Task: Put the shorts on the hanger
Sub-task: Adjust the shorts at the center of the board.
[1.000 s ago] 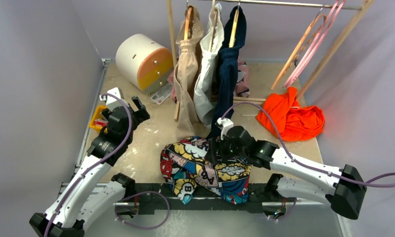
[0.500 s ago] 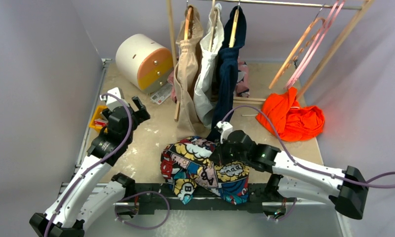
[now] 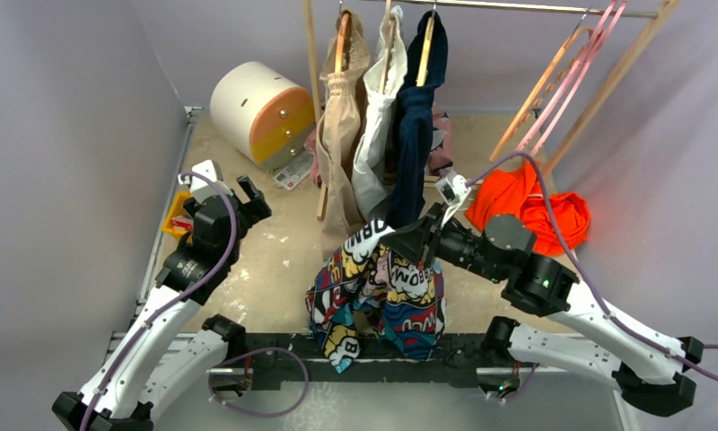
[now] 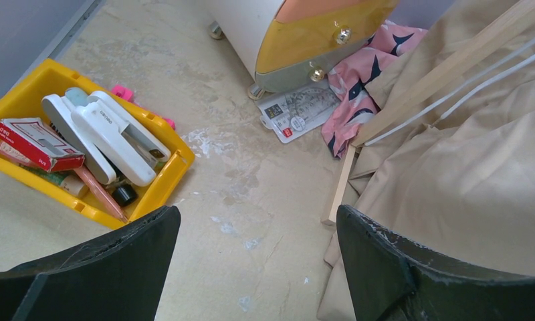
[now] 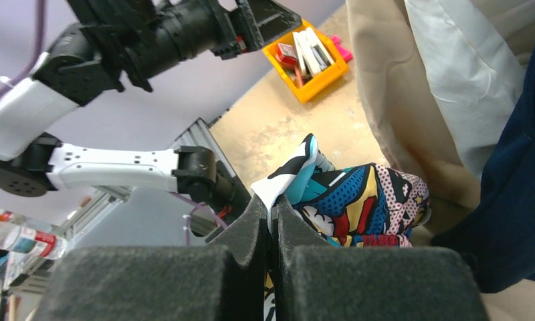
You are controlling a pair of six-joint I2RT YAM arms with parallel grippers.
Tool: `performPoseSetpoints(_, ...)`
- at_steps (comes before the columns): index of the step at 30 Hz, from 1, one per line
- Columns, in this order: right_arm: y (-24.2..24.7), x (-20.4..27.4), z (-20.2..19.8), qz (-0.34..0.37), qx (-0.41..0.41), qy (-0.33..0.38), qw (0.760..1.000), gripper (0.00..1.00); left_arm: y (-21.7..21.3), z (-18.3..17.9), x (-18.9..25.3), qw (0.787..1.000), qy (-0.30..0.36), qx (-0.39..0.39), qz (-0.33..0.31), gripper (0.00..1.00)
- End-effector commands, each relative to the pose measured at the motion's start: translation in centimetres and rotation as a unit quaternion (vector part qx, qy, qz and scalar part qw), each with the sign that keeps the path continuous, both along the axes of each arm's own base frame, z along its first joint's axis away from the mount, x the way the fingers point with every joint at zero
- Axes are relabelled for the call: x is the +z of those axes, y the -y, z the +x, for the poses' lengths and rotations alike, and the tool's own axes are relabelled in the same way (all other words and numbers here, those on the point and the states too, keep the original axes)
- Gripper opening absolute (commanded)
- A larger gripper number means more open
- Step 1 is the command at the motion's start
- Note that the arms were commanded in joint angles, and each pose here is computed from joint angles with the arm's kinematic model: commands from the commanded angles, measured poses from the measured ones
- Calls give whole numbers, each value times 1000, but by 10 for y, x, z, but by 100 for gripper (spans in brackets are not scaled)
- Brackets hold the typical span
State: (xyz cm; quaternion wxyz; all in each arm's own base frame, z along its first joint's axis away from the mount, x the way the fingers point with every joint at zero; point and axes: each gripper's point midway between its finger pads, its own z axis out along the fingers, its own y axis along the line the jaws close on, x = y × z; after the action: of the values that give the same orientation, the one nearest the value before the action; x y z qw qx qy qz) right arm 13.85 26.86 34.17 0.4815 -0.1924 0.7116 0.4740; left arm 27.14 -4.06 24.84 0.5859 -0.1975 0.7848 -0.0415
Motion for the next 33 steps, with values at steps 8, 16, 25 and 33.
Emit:
performPoseSetpoints(8, -6, -40, 11, -59, -6, 10, 998, 0, 1, 2, 7, 1000, 15, -7, 6, 86)
performPoseSetpoints(16, -24, -86, -25, -92, 110, -29, 989, 0, 2, 2, 7, 1000, 15, -10, 6, 86)
performPoseSetpoints(25, -43, -135, -75, -153, 206, -62, 965, 0, 3, 3, 7, 1000, 15, -11, 6, 86)
performPoseSetpoints(33, -87, -178, -132, -226, 264, -44, 937, 0, 3, 3, 5, 1000, 12, -12, 6, 86)
